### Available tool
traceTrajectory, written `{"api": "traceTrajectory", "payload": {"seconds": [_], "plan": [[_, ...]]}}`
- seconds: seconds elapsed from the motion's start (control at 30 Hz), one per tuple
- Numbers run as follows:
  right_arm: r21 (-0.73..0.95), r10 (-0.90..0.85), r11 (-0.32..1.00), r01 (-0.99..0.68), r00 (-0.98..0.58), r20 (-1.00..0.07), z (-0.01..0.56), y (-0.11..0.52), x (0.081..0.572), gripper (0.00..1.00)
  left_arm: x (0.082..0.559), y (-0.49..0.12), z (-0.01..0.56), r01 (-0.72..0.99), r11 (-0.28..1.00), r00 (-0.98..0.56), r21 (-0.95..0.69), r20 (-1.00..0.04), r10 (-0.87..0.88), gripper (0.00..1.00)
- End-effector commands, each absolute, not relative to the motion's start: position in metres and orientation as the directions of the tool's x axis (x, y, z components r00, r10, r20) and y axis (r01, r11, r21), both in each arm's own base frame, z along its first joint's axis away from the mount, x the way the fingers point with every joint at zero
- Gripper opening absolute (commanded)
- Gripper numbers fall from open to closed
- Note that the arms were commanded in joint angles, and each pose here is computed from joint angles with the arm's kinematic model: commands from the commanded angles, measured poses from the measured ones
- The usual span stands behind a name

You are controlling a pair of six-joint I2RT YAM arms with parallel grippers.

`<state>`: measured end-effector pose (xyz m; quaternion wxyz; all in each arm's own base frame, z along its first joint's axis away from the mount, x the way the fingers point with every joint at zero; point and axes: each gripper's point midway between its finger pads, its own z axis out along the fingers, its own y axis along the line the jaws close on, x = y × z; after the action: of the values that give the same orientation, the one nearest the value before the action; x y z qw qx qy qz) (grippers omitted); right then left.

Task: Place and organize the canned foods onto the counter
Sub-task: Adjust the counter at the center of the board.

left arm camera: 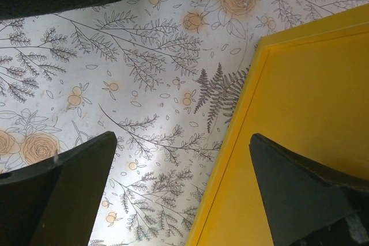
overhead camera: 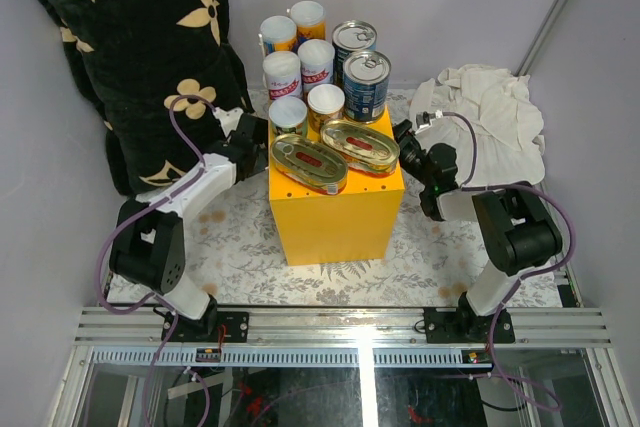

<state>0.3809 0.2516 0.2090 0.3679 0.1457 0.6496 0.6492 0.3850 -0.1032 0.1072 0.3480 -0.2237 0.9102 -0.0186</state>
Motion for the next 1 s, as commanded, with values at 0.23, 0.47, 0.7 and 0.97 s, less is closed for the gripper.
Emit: {"api": "traceTrajectory", "payload": {"seconds": [0.23, 0.47, 0.7, 0.97], "plan": [[0.892, 0.659, 0.073, -0.446, -0.650, -0.379, 0.275, 0.232, 0.381, 0.87, 0.402, -0.136, 0.179, -0.252, 0.846, -0.525, -0.470, -0.668, -0.528, 1.00], [0.882, 0.714, 0.091, -0.462, -0.587, -0.381, 0.292, 0.185, 0.394, 0.89, 0.397, -0.120, 0.205, -0.249, 0.830, -0.456, -0.499, -0.696, -0.555, 1.00], [0.863, 0.770, 0.136, -0.487, -0.496, -0.401, 0.311, 0.137, 0.396, 0.95, 0.393, -0.104, 0.228, -0.253, 0.835, -0.416, -0.489, -0.724, -0.550, 1.00], [0.773, 0.792, 0.248, -0.584, -0.337, -0.509, 0.370, 0.103, 0.378, 1.00, 0.380, -0.087, 0.249, -0.251, 0.840, -0.387, -0.480, -0.746, -0.542, 1.00]]}}
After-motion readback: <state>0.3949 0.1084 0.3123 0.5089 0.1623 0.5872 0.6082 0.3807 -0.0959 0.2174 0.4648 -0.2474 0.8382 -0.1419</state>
